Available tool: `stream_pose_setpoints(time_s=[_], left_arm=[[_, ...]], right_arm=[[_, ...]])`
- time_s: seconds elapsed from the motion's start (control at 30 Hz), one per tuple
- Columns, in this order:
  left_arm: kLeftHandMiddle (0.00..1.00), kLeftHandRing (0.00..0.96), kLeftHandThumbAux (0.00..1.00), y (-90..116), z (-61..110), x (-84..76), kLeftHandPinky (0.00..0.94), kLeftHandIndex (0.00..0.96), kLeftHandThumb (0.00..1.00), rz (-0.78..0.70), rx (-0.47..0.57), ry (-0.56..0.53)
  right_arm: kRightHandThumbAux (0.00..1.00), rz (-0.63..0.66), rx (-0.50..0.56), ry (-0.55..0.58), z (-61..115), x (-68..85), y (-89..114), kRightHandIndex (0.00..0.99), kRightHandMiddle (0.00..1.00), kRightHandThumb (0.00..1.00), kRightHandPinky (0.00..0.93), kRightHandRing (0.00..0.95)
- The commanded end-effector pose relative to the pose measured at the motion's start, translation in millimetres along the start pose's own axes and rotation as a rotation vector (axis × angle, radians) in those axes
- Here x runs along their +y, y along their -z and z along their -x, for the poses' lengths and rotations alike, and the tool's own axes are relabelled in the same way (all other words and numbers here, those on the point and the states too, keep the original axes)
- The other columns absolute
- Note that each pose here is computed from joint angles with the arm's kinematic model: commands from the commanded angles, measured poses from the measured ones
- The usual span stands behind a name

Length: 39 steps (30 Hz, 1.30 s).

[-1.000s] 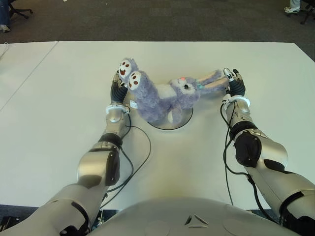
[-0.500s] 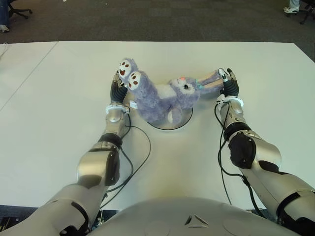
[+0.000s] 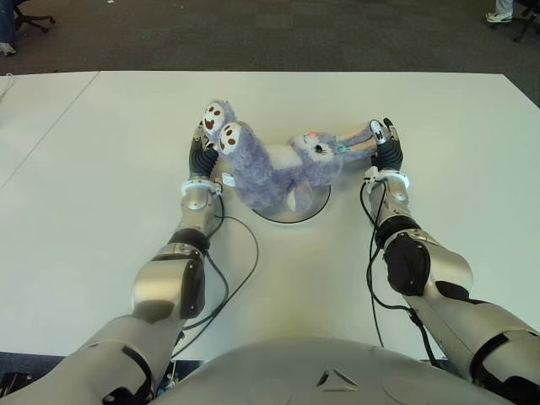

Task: Put the doll into the plate.

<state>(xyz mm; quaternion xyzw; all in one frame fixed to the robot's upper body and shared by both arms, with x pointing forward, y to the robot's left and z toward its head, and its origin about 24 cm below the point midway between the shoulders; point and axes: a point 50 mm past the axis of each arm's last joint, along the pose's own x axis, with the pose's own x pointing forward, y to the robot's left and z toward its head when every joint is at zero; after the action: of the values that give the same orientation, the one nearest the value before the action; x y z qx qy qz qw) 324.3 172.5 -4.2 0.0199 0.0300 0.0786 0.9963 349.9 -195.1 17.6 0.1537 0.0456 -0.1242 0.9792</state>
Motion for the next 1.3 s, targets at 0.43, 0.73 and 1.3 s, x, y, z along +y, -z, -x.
stream_pose_setpoints(time_s=[0.43,0.73,1.3], left_arm=[[0.111,0.105,0.508,102.4,81.1,5.7,0.099,0.053,0.000,0.015,0.498,-0.009],[0.119,0.111,0.511,101.9,80.6,6.6,0.107,0.062,0.000,0.026,0.493,-0.011],[0.117,0.107,0.514,102.7,81.7,7.6,0.097,0.053,0.000,0.002,0.496,-0.005]], right_arm=[[0.615,0.118,0.305,-0.033,56.2,-1.1,90.4,0.000,0.022,0.000,0.024,0.015],[0.614,0.378,0.281,-0.060,61.9,1.5,94.8,0.008,0.045,0.000,0.016,0.030],[0.737,0.548,0.327,-0.038,83.6,-2.1,116.6,0.017,0.035,0.000,0.033,0.028]])
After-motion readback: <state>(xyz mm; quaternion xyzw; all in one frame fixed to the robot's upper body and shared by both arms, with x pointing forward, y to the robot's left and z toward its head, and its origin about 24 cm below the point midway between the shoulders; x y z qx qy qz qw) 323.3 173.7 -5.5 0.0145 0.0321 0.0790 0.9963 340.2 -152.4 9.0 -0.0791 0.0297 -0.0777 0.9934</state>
